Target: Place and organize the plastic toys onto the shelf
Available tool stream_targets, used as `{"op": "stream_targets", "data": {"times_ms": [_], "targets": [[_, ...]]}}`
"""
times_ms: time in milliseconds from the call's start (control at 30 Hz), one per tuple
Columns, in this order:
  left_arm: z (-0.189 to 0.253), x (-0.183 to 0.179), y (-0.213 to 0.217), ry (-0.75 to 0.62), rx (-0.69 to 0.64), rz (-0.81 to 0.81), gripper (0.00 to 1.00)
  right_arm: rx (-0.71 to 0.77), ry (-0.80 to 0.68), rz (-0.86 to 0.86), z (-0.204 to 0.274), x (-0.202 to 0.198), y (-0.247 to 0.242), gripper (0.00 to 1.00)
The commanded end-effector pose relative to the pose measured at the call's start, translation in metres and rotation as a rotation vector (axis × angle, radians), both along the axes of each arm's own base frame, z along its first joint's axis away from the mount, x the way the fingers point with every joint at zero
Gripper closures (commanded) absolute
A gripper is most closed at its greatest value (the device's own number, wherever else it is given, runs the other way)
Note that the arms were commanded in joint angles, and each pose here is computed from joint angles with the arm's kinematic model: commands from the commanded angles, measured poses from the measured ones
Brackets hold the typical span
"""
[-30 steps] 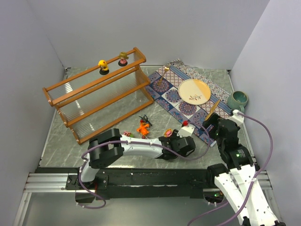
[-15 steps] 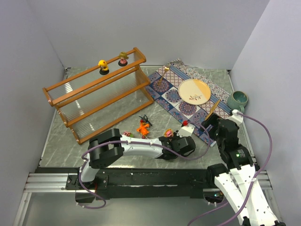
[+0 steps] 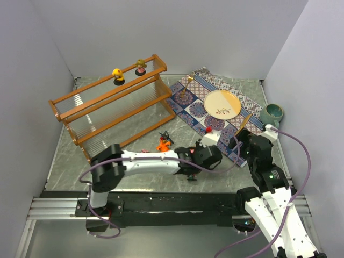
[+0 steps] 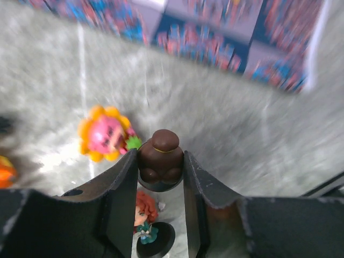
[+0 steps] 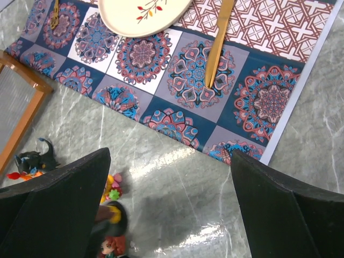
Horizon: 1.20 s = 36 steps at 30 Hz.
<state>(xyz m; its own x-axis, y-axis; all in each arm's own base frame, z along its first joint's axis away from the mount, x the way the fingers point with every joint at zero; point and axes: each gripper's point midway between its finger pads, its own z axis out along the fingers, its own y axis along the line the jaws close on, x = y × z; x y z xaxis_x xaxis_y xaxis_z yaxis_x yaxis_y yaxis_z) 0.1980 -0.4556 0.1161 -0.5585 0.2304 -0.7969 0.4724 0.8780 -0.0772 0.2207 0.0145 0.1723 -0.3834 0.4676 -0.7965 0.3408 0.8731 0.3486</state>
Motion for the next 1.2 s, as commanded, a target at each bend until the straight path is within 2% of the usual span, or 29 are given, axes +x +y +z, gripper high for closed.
{"op": "stream_targets", "data": {"times_ms": [0, 200, 500, 933, 1167], "targets": [[0.092, 0.021, 0.003, -0.061, -0.162, 0.037, 0.94, -0.007, -0.060, -0.008, 0.018, 0.010, -0.001, 0.00], [0.141, 0.044, 0.038, -0.086, -0.191, 0.104, 0.94, 0.002, -0.081, -0.016, 0.021, 0.014, -0.001, 0.00], [0.221, 0.085, 0.124, -0.114, -0.226, 0.265, 0.94, 0.042, -0.069, 0.019, 0.012, 0.023, 0.011, 0.00], [0.284, 0.106, 0.254, -0.192, -0.190, 0.518, 0.91, 0.070, -0.009, 0.151, -0.003, 0.035, 0.037, 0.01], [0.300, 0.118, 0.326, -0.212, -0.154, 0.657, 0.90, 0.059, 0.022, 0.208, -0.010, 0.036, 0.044, 0.01]]}}
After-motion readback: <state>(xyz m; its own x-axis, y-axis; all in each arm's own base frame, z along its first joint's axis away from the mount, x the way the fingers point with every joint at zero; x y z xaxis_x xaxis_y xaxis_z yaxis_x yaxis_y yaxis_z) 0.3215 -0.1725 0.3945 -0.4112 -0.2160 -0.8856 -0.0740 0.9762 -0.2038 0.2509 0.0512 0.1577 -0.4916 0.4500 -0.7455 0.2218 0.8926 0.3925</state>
